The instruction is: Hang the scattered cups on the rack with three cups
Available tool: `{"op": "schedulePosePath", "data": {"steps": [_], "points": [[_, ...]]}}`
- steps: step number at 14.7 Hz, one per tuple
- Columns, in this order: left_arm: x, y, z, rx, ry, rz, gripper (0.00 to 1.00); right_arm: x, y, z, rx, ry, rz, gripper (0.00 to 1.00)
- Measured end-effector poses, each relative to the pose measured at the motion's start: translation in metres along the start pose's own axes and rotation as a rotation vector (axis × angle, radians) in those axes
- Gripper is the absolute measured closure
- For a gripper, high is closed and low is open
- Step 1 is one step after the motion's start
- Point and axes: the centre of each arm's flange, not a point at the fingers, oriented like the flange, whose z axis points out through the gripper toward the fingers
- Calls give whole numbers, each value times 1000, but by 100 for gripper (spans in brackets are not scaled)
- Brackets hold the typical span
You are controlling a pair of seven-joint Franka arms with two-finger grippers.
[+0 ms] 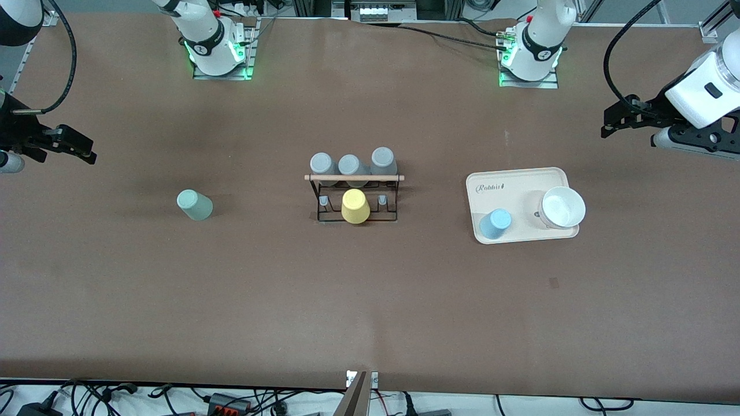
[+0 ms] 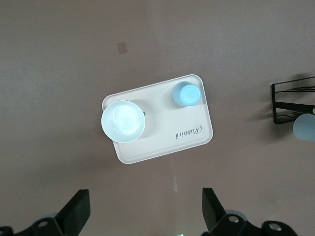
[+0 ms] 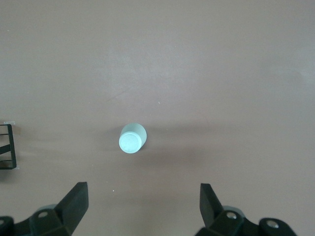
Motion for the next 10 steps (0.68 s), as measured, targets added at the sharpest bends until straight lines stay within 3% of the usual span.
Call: {"op": "schedulePosePath", "data": {"steps": [3,10], "points": [[0,0,0,40,-5,65,0,-1,0,-1,0,0,0,0],[1,2,1,46,-8,85,0,-2,0,-3,0,-1,0,0]]}}
